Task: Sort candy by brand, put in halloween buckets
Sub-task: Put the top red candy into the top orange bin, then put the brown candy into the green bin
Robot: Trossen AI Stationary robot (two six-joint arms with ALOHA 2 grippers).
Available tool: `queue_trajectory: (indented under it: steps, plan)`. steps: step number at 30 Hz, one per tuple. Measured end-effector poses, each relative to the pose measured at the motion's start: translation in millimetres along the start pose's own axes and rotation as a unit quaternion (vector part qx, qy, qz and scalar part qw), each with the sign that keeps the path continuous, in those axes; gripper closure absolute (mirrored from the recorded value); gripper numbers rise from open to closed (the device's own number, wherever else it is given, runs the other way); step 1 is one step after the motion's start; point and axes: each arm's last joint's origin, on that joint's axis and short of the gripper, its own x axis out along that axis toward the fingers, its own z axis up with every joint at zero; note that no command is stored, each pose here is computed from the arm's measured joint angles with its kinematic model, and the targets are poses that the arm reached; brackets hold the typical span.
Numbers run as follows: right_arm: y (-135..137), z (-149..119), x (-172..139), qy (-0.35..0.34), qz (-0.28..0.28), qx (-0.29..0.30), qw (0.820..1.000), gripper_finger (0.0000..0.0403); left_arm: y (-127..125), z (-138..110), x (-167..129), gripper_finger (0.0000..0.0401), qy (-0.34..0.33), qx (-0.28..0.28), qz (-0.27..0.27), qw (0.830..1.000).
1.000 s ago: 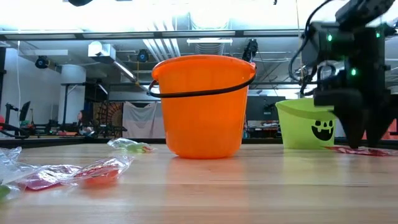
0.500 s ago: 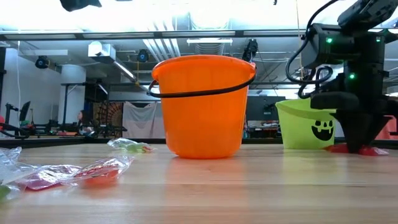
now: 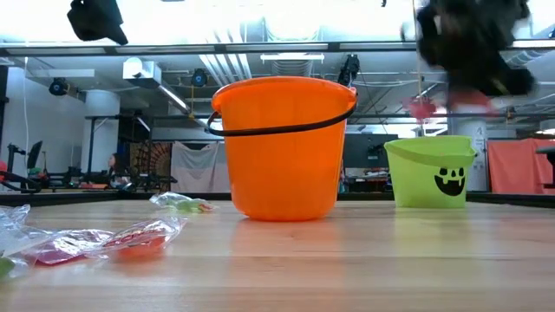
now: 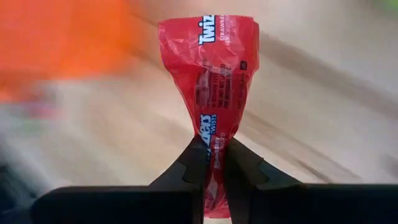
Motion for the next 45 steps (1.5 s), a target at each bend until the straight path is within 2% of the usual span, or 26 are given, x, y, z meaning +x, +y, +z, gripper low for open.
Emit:
queue_trajectory:
  steps: [3, 6, 9, 12, 15, 21, 24, 26, 30, 33, 39, 45]
  plan:
    - [23, 17, -25, -0.119, 0.049, -0.033, 0.991, 0.0377, -3, -1, 6, 0.0259, -0.008, 0.001, -0.012, 1.000]
    - [42, 44, -38, -0.242, 0.070, -0.071, 0.965, 0.0377, -8, -2, 12, 0.0259, -0.007, 0.021, -0.021, 1.000]
    - [58, 75, -40, -0.316, 0.080, -0.112, 0.939, 0.0377, -11, -5, 18, 0.0259, 0.008, 0.038, -0.023, 0.999]
    - [68, 105, -31, -0.350, 0.048, -0.152, 0.923, 0.0377, -15, -10, 26, 0.0259, 0.026, 0.048, -0.035, 0.998]
    - [73, 135, -18, -0.349, 0.008, -0.179, 0.920, 0.0376, -23, -16, 36, 0.0259, 0.042, 0.049, -0.061, 0.996]
    - [76, 181, 21, -0.298, -0.013, -0.193, 0.935, 0.0376, -42, -38, 59, 0.0259, 0.076, 0.050, -0.085, 0.992]
    - [75, 197, 38, -0.282, -0.034, -0.188, 0.940, 0.0376, -47, -54, 69, 0.0259, 0.105, 0.012, -0.070, 0.992]
    - [75, 206, 46, -0.274, -0.046, -0.185, 0.943, 0.0375, -47, -65, 75, 0.0258, 0.127, -0.036, -0.054, 0.990]
    - [75, 212, 58, -0.235, -0.076, -0.173, 0.953, 0.0350, -48, -83, 85, 0.0251, 0.158, -0.157, -0.015, 0.975]
    - [73, 214, 63, -0.204, -0.100, -0.169, 0.959, 0.0313, -51, -93, 91, 0.0240, 0.171, -0.212, 0.010, 0.962]
    - [72, 212, 63, -0.178, -0.102, -0.174, 0.963, 0.0242, -65, -100, 112, 0.0197, 0.181, -0.256, 0.044, 0.948]
    - [75, 210, 47, -0.190, -0.086, -0.168, 0.964, 0.0207, -80, -104, 141, 0.0164, 0.187, -0.265, 0.100, 0.941]
